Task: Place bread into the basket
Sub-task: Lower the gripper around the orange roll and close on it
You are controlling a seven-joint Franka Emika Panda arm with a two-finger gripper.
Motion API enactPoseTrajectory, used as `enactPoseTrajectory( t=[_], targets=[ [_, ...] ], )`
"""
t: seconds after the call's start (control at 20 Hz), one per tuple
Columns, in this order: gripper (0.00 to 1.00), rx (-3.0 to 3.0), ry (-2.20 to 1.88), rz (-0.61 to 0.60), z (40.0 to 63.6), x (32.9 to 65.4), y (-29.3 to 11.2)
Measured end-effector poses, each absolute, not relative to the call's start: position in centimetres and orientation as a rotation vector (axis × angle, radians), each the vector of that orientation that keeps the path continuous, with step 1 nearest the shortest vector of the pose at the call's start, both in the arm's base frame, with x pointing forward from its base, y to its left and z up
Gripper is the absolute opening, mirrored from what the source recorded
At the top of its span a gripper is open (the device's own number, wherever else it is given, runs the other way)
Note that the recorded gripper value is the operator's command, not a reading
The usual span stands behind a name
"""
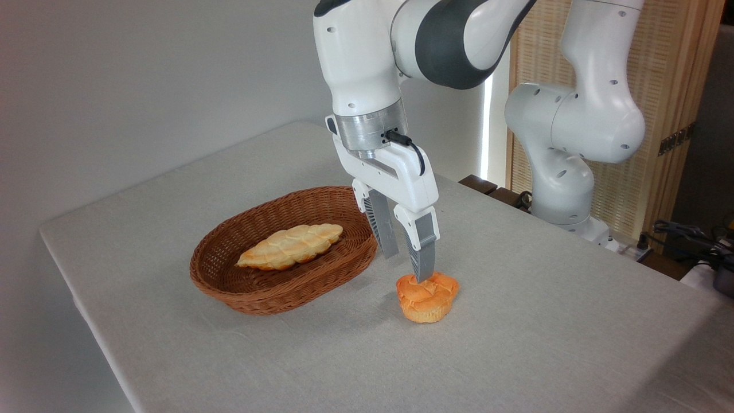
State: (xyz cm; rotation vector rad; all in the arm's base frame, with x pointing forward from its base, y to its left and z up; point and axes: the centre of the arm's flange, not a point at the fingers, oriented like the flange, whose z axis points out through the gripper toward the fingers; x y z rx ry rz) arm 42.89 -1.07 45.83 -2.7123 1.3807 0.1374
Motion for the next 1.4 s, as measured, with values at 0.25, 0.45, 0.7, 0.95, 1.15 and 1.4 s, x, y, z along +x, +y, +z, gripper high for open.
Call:
enactPoseTrajectory(
  t=[0.25, 0.45, 0.7, 0.95, 1.15, 1.4],
  targets=[
    [1.00, -2.665, 1.391, 0.145, 45.3, 42.9, -0.9],
    [1.00, -2.626, 1.406, 0.171, 44.0, 42.5, -0.7],
    [1.00, -2.624, 1.410, 0.177, 43.6, 42.3, -0.7],
    [1.00, -2.608, 1.419, 0.177, 42.8, 42.1, -0.6],
    [0.97, -2.594, 1.431, 0.179, 41.6, 41.7, -0.6],
    [0.53, -2.586, 1.441, 0.184, 40.6, 41.4, -0.6]
  ],
)
